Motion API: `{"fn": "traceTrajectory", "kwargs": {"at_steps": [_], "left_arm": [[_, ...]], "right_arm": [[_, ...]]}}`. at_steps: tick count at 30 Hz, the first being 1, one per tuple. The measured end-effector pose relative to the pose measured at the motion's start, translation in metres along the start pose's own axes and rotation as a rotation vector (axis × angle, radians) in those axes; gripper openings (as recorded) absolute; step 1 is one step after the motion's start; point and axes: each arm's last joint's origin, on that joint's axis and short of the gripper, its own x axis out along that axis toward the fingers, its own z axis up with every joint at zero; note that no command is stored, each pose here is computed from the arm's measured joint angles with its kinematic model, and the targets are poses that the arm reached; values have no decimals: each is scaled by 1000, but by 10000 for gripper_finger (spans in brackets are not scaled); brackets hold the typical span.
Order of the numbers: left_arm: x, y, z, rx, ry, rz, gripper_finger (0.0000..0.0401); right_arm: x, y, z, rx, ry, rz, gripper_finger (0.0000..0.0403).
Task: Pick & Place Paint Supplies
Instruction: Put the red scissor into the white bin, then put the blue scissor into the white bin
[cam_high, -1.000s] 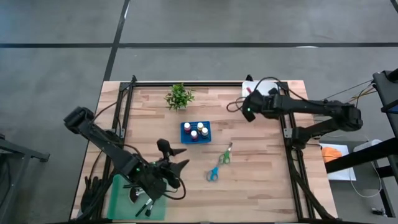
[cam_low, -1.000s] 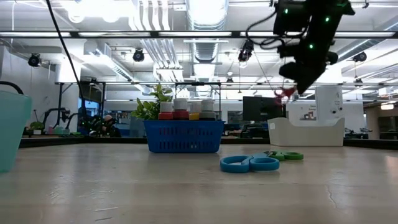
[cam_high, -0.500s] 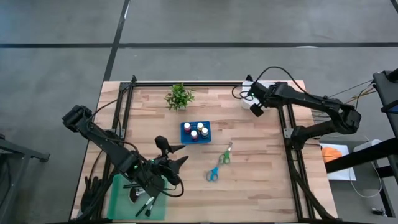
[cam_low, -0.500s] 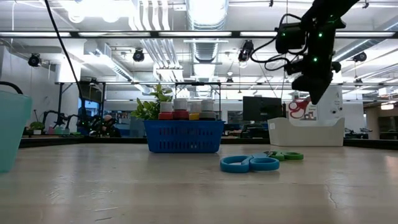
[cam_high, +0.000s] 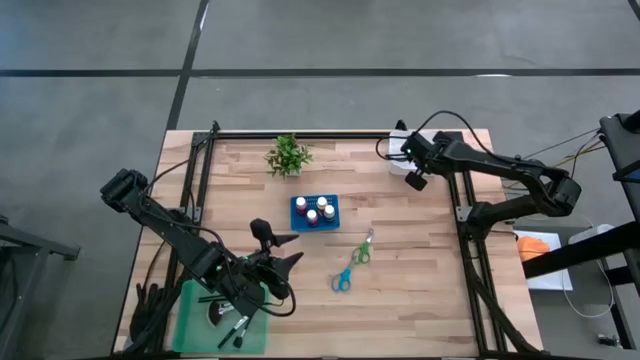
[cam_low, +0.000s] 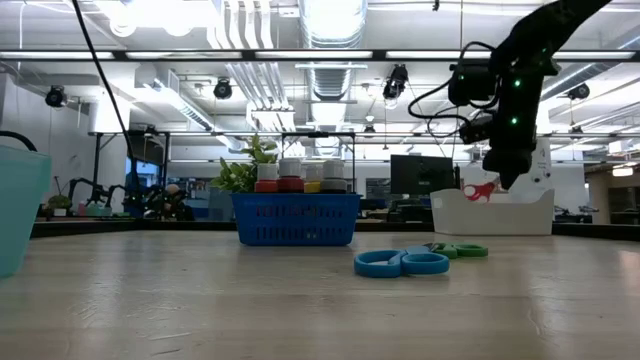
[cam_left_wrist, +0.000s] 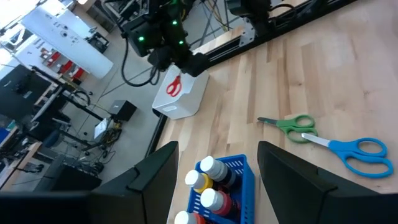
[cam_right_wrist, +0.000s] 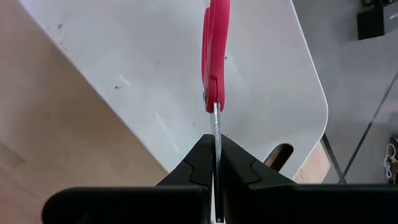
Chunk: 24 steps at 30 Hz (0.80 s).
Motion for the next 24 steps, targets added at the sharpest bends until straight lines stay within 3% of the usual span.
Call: {"fn": "traceTrajectory", "kwargs": {"at_steps": [13,24], "left_arm": [[2,-3,-3,0,1,-33,227],[2,-3,-3,-2,0,-34,227]], "right_arm": [[4,2,3,-32,-50,-23,14],[0,1,0,-32,-44,-96,145]]}}
